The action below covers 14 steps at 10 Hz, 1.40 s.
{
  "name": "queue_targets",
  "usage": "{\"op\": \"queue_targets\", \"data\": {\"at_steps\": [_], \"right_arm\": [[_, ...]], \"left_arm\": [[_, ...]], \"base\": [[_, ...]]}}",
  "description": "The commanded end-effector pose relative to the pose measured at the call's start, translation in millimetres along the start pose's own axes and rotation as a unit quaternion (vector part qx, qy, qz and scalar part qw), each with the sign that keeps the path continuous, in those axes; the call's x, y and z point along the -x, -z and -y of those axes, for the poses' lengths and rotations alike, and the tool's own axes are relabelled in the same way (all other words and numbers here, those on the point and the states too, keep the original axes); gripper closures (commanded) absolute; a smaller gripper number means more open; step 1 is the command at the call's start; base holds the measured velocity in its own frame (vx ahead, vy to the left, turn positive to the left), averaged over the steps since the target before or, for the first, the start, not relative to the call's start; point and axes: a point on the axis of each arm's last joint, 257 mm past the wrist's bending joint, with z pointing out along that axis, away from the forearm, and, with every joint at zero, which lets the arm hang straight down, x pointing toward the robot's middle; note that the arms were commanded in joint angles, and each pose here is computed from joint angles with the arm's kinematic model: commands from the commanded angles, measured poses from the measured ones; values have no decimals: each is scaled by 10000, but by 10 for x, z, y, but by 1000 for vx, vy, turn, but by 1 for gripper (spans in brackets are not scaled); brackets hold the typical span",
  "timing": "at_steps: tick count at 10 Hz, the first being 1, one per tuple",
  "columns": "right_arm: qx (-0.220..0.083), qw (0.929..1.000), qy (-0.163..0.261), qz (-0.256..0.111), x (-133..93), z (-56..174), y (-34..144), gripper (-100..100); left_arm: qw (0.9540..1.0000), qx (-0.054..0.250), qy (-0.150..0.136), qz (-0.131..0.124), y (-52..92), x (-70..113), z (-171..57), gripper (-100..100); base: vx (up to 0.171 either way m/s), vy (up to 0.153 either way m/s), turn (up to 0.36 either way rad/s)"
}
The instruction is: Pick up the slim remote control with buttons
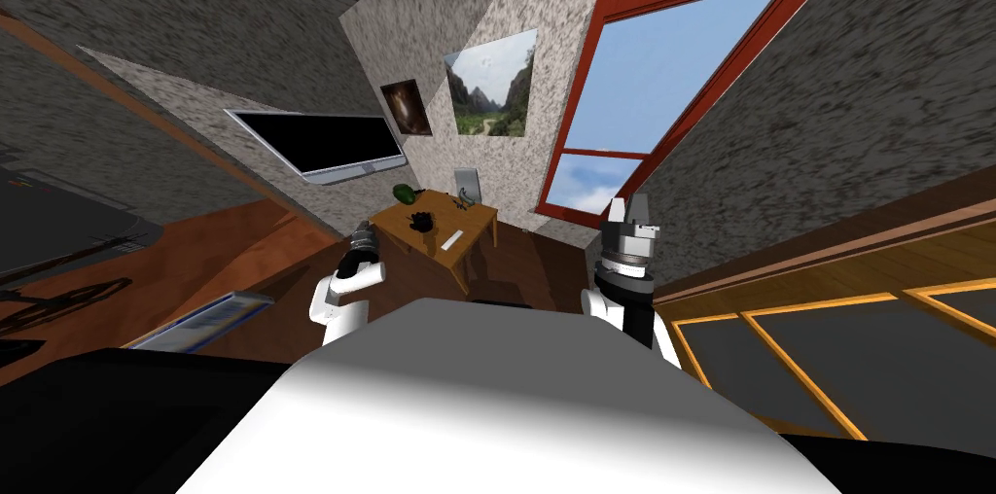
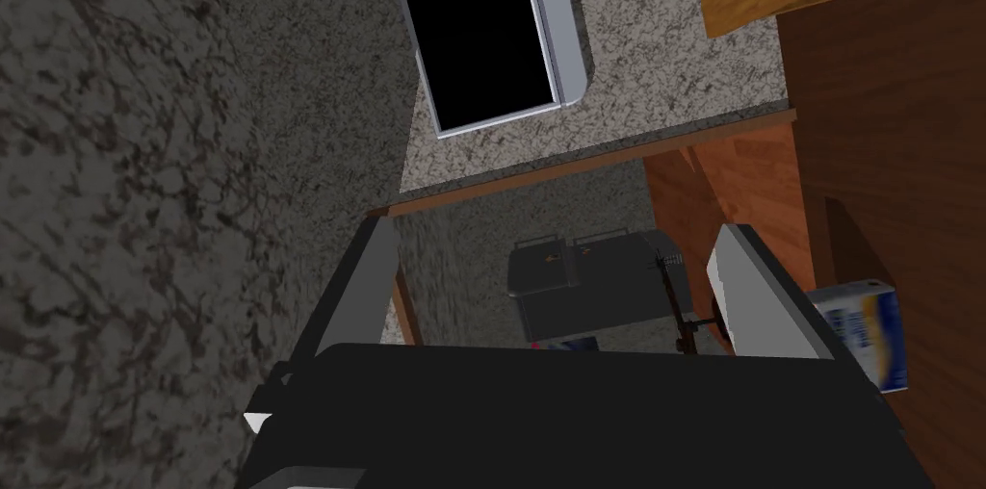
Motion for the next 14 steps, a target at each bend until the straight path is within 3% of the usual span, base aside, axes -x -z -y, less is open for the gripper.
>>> {"op": "queue_targets", "data": {"at_steps": [1,2,3,4,5,7,8,10,11,13,14], "right_arm": [[0,10000,0,0,0,0,0,0],[0,10000,0,0,0,0,0,0],[1,10000,0,0,0,0,0,0],[0,10000,0,0,0,0,0,0],[0,10000,0,0,0,0,0,0],[0,10000,1,0,0,0,0,0],[1,10000,1,0,0,0,0,0],[0,10000,1,0,0,0,0,0],[1,10000,1,0,0,0,0,0],[0,10000,1,0,0,0,0,0],[0,10000,1,0,0,0,0,0]], "left_arm": [[9992,386,74,73,-10,62,-267,-100],[9989,465,74,77,-6,63,-308,-100],[9963,804,230,190,-41,156,-544,-100],[9950,955,232,196,-28,157,-628,-100],[9907,1271,399,290,-45,225,-860,-100],[9877,1481,403,297,-15,223,-967,-100],[9813,1796,576,373,-10,266,-1194,-100],[9776,1987,581,377,26,260,-1293,-100],[9694,2296,756,435,50,278,-1503,-100],[9646,2485,761,437,96,269,-1608,-100],[9543,2798,935,479,140,263,-1821,-100]], "base": [[71,-93,-5],[30,-35,4],[67,-44,-18],[81,-54,-7],[119,-55,-9],[83,-49,-1],[93,-47,-13],[62,-31,0],[74,-45,-13],[77,-31,1],[108,-8,-9]]}}
